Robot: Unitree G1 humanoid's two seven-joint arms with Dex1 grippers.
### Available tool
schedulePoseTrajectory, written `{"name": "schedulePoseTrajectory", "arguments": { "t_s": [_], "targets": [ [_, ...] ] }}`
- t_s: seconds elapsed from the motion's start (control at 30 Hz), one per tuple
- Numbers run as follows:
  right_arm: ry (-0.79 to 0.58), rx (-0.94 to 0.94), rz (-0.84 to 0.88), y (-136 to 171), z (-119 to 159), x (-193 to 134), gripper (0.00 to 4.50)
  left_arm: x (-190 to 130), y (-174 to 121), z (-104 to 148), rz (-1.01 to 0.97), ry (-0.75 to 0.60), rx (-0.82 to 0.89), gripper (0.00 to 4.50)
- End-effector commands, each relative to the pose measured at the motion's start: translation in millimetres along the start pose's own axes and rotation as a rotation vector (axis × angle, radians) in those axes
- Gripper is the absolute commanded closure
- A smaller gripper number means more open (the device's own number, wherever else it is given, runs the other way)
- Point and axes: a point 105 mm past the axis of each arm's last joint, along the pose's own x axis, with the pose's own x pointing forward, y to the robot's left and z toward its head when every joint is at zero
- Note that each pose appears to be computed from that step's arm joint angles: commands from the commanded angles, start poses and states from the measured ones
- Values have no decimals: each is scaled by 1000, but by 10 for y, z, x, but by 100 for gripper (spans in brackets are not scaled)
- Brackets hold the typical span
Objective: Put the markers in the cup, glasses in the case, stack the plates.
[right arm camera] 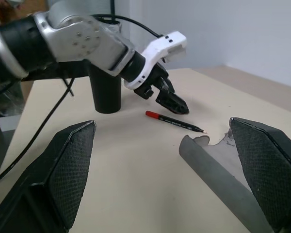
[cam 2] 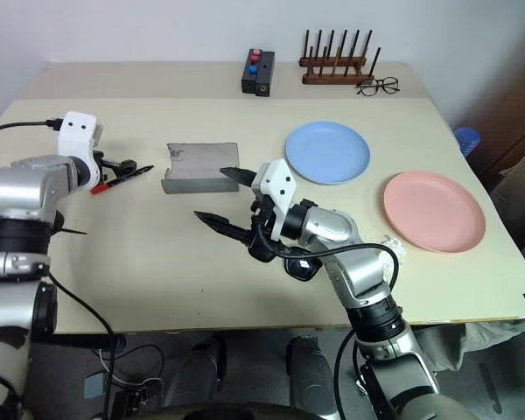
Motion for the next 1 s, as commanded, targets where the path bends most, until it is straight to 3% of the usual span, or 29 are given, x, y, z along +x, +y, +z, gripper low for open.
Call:
{"name": "schedulePoseTrajectory", "arguments": {
  "t_s": [0.03,0.33,0.43,0.67,0.83,1.0],
  "targets": [
    [-45,-19,-23,-8,106,-11,0,33,74,-4,-18,48,-14,5],
    [-48,-19,-60,-52,102,-53,0,146,58,-260,-73,172,-43,5],
    [-46,-12,-50,-47,102,-61,0,149,65,-314,-75,193,-23,92],
    [4,28,61,45,46,-136,0,150,58,-329,-80,182,6,439],
    [12,21,70,36,40,-146,0,162,52,-219,-61,97,62,446],
    [2,-15,20,-47,56,-134,0,124,48,218,20,-213,122,446]
  ]
}}
